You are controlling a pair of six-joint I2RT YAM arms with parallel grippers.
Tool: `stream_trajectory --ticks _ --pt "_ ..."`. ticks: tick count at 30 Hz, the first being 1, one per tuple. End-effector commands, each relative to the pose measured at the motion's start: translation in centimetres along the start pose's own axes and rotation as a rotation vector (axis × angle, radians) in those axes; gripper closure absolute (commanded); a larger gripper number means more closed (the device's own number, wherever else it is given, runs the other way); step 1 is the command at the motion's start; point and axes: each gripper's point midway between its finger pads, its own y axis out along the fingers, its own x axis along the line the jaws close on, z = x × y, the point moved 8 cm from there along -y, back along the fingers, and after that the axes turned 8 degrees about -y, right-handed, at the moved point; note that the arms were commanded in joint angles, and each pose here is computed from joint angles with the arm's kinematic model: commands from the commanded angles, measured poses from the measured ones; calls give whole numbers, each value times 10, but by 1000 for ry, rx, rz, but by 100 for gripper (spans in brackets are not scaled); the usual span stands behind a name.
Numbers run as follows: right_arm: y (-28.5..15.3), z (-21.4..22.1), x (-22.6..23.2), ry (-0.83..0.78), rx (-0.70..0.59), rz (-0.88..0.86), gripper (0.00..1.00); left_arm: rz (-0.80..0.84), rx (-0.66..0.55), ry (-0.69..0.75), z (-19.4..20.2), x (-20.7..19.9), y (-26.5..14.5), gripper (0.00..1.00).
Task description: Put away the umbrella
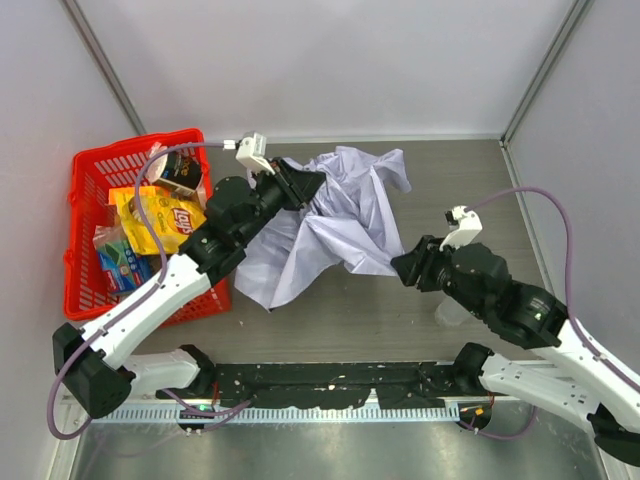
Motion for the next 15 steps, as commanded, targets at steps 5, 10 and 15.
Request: stream_trajectory --ticks 5,10,15 --pt "-40 -75 49 -277 -106 -351 32 62 -104 -57 -29 -23 1 100" --pt "-48 -103 82 -379 -140 -569 31 -31 -30 -56 -17 -11 10 100" --pt "-1 -94 106 -411 -115 -578 32 -82 -10 -98 -16 -10 15 100"
